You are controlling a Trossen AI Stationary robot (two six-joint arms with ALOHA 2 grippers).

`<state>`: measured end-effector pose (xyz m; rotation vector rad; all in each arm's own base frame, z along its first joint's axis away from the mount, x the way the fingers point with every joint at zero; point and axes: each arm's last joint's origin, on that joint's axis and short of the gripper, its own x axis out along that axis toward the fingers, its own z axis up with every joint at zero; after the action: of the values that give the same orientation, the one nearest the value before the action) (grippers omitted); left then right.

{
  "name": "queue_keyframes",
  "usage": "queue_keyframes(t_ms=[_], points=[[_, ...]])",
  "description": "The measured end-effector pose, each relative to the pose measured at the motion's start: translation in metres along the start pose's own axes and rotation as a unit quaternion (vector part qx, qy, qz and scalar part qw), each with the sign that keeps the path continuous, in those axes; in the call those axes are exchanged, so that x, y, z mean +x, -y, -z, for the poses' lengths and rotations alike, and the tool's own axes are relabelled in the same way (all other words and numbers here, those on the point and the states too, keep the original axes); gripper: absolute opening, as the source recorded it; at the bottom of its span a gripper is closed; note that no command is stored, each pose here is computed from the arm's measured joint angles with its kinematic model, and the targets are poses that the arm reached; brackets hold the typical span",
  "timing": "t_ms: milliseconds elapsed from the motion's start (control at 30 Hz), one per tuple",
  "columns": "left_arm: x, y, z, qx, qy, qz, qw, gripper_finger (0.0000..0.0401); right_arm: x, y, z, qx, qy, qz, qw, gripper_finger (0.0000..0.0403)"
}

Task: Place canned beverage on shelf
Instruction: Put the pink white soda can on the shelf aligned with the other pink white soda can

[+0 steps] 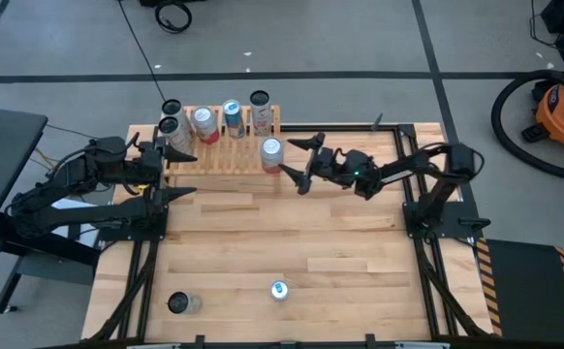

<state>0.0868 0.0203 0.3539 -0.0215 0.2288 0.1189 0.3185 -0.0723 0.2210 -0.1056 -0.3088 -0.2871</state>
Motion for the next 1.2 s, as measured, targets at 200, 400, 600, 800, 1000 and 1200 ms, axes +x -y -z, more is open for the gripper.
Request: queue_keyframes(t_ms=[200,400,600,800,1000,1200], points=[[0.0,0.0,0.002,0.001,-0.009,0.0,1.0,0.0396,-0.031,-0.001,-0.03,0.022,0.031,-0.006,0.999,0.0388],[0.0,0.0,0.002,0.003,-0.011,0.0,1.0,0.0396,-0.081,0.0,-0.049,0.051,0.052,-0.015,0.997,0.0387],[0.0,0.0,0.002,0.003,-0.01,0.0,1.0,0.0396,-0.125,0.003,-0.045,0.079,0.048,-0.015,0.996,0.0388],[0.004,-0.001,0.002,0.002,-0.017,0.0,1.0,0.0396,-0.151,0.003,-0.024,0.085,0.003,-0.023,0.996,0.0386],[0.019,-0.003,0.002,0.022,-0.037,0.002,0.999,0.0396,-0.174,0.004,-0.011,0.095,-0.01,-0.023,0.995,0.0386],[0.032,-0.005,-0.007,0.028,-0.006,0.0,1.0,0.0396,-0.174,0.004,-0.007,0.096,-0.031,-0.023,0.995,0.0386]])
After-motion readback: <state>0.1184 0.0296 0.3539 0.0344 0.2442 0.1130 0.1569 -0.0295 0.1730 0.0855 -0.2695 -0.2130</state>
